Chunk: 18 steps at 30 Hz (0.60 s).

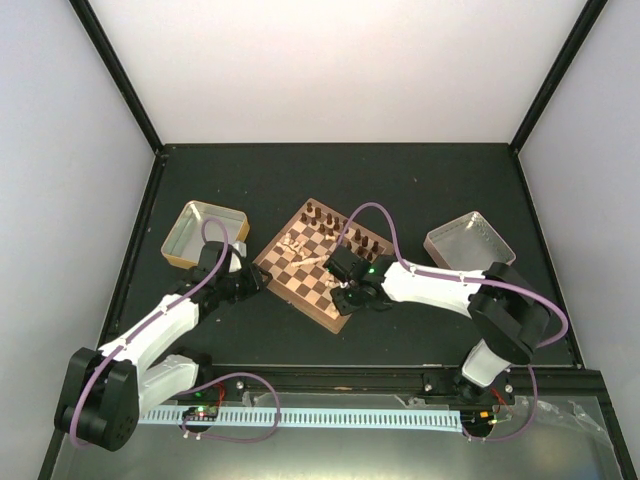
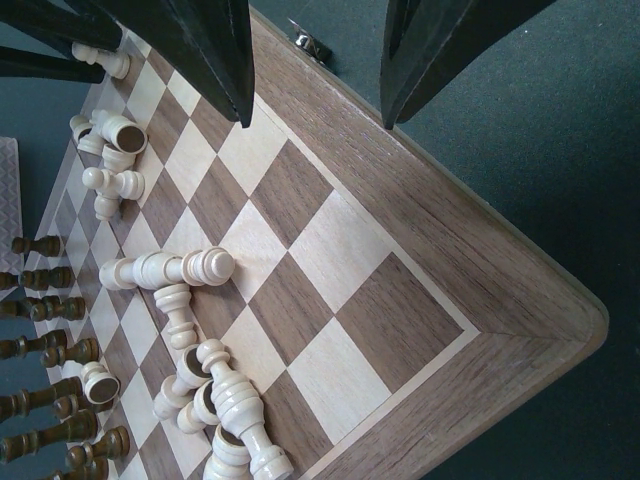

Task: Set up the chess pieces on the board
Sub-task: Place the chess piece on the chessboard, then pick up the chess piece from the chessboard.

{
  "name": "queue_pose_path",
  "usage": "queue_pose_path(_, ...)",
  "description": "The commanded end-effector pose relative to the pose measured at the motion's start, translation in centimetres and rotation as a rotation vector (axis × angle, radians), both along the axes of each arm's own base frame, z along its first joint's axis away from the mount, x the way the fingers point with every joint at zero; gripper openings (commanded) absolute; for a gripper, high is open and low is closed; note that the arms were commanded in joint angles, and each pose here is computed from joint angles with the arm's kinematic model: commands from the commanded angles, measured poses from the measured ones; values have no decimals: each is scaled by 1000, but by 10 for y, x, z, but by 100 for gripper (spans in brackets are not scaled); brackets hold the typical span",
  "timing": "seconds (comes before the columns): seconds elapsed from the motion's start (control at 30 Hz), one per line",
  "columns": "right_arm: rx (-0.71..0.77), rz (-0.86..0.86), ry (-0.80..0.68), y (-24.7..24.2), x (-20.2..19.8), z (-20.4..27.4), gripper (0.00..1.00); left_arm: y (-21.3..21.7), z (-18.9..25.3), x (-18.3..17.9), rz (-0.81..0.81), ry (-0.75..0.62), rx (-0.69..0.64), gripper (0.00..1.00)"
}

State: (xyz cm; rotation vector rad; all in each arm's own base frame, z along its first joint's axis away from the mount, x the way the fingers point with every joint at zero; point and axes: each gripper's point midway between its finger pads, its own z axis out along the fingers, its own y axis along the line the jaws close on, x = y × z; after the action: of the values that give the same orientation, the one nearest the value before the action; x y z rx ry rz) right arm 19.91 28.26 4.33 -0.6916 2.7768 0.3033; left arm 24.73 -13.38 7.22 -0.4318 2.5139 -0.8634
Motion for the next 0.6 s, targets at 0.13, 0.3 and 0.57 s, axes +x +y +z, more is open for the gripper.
queue_pose_path(0.13, 20, -19, -62, 0, 8, 34, 39, -4, 12, 3, -21, -39, -8, 40)
queue_pose_path(0.3, 50, -106, -170, -7, 26, 63, 40, -5, 23, 5, -40, -72, -4, 43)
queue_pose_path(0.57, 82, -222, -252, -4, 66, 79, 40, -11, 57, 10, -95, -184, -17, 56)
